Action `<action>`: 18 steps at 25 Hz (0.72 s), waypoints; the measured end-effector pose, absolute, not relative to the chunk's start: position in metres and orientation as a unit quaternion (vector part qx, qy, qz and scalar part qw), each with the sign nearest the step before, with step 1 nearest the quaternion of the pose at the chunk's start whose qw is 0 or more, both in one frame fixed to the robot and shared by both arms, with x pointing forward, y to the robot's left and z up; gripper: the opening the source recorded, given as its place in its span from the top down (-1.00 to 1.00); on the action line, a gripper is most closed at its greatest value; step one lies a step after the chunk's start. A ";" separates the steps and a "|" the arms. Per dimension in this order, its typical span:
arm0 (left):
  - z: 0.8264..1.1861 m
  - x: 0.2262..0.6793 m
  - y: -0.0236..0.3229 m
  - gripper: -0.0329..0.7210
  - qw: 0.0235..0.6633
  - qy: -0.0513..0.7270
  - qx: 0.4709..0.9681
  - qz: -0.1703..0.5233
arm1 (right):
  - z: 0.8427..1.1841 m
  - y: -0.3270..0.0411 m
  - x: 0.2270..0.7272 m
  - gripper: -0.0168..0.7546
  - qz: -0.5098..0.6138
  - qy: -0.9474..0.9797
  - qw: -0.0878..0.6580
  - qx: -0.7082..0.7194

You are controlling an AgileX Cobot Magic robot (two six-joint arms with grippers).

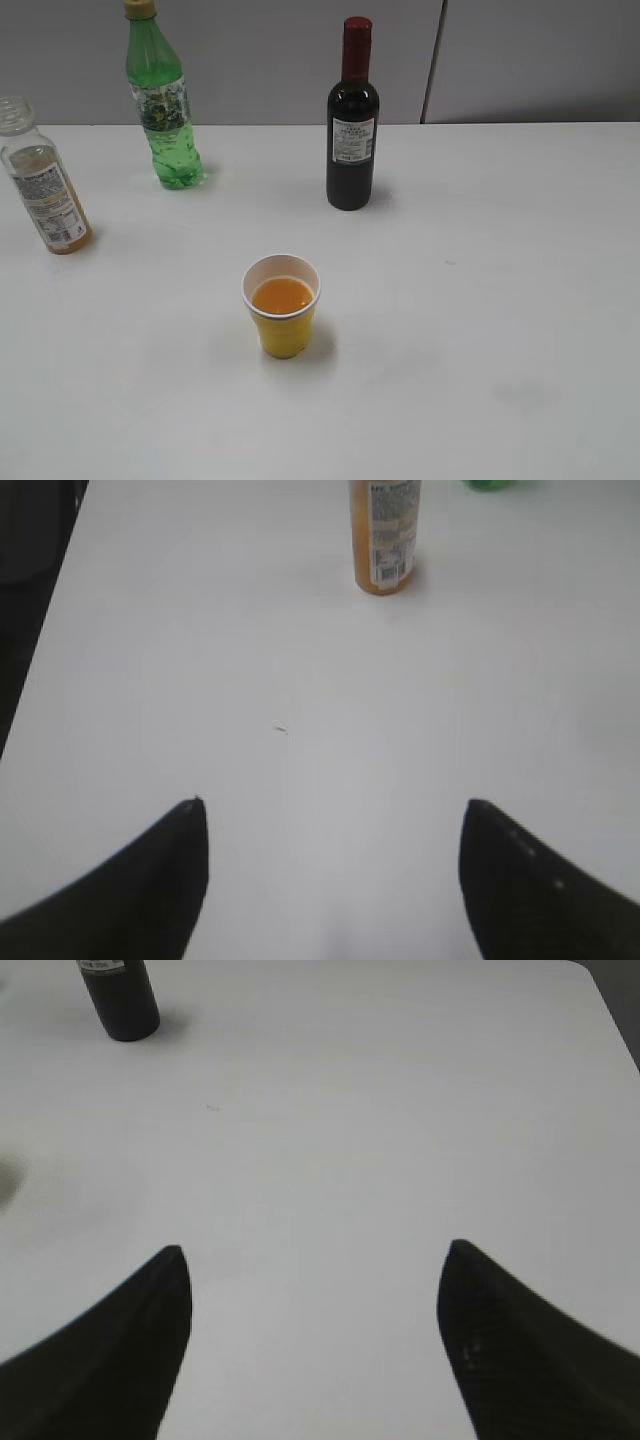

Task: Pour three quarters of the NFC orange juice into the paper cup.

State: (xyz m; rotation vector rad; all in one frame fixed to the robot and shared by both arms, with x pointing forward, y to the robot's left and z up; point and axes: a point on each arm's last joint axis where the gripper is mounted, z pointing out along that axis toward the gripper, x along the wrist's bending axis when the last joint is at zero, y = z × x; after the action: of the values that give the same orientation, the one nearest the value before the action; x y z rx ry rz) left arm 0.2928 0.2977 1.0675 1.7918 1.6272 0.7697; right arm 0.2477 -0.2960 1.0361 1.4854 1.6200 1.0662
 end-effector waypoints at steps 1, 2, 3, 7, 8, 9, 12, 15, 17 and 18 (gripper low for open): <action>1.065 0.290 0.298 -0.66 0.299 0.611 0.673 0.292 | 1.036 -0.296 0.248 -0.54 0.410 0.623 0.342 0.571; 1.063 0.287 0.298 -0.66 0.301 0.610 0.672 0.294 | 1.036 -0.296 0.248 -0.54 0.410 0.623 0.342 0.571; 1.061 0.284 0.298 -0.66 0.301 0.610 0.672 0.294 | 1.036 -0.296 0.248 -0.54 0.410 0.623 0.342 0.571; 1.058 0.273 0.298 -0.65 0.312 0.604 0.666 0.306 | 1.036 -0.296 0.248 -0.54 0.410 0.623 0.342 0.571; 1.058 0.271 0.298 -0.65 0.315 0.603 0.665 0.309 | 1.036 -0.296 0.248 -0.54 0.410 0.623 0.342 0.571; 1.057 0.268 0.298 -0.65 0.318 0.601 0.663 0.312 | 1.036 -0.296 0.248 -0.54 0.410 0.623 0.342 0.571; 1.057 0.262 0.298 -0.65 0.328 0.596 0.658 0.323 | 1.036 -0.296 0.248 -0.54 0.410 0.623 0.342 0.571; 1.058 0.256 0.299 -0.65 0.339 0.590 0.652 0.334 | 1.036 -0.296 0.248 -0.54 0.410 0.623 0.342 0.571; 1.058 0.252 0.299 -0.65 0.346 0.586 0.648 0.341 | 1.036 -0.296 0.248 -0.54 0.410 0.623 0.342 0.571; 1.057 0.250 0.299 -0.65 0.350 0.584 0.646 0.345 | 1.036 -0.296 0.248 -0.54 0.410 0.623 0.342 0.571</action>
State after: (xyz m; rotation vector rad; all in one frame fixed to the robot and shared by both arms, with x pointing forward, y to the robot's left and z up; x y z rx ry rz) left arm 0.2497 0.2988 1.0571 1.6737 1.5136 0.8940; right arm 0.2477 -0.2960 1.0361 1.4854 1.6200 1.0662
